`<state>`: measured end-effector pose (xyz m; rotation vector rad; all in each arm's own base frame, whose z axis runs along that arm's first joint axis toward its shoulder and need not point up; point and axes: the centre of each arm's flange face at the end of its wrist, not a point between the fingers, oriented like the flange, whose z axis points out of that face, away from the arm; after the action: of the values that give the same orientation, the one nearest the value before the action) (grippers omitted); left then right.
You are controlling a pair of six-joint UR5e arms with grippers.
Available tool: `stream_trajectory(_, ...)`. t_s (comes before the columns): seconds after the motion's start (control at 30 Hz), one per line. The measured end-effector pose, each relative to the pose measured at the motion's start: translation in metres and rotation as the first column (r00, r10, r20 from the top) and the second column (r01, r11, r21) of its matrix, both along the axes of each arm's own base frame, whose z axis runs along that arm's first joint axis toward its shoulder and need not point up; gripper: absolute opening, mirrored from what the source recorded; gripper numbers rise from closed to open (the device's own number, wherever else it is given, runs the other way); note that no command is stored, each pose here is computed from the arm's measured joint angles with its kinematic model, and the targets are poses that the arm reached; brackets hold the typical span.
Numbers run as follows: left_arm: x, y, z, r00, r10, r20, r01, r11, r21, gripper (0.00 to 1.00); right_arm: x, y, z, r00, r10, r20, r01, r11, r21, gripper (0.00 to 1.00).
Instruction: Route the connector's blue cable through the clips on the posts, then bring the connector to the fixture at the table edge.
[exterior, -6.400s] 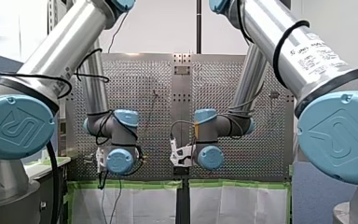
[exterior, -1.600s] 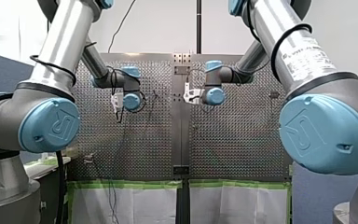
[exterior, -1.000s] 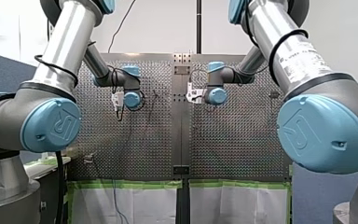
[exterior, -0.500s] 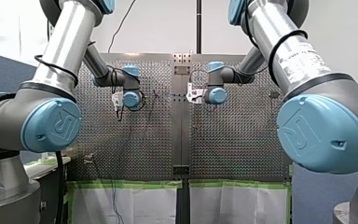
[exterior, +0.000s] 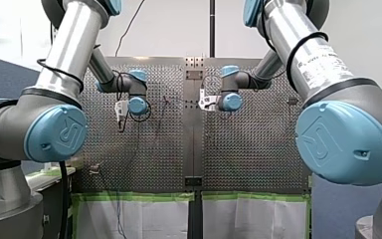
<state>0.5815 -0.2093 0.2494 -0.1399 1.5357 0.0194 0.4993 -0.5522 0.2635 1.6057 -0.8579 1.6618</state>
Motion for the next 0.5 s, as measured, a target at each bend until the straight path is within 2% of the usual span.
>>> stream_trajectory(0.1,-0.002,-0.001,-0.001,0.9999,-0.003,-0.012,0.003,1.0,0.004,1.0,0.0,0.001,0.0,1.0,0.001,-0.001,-0.001,1.0,0.002,0.0)
stream_trajectory(0.3,-0.013,-0.013,-0.003,0.9984,-0.034,-0.046,0.035,0.9993,0.014,1.0,0.001,0.002,-0.001,1.0,0.002,-0.003,-0.002,1.0,0.009,0.0)
stream_trajectory(0.5,-0.028,-0.013,0.008,0.999,-0.043,-0.014,0.043,0.9988,-0.025,1.0,0.002,0.004,-0.002,1.0,0.004,-0.009,-0.004,0.9999,0.015,0.0)
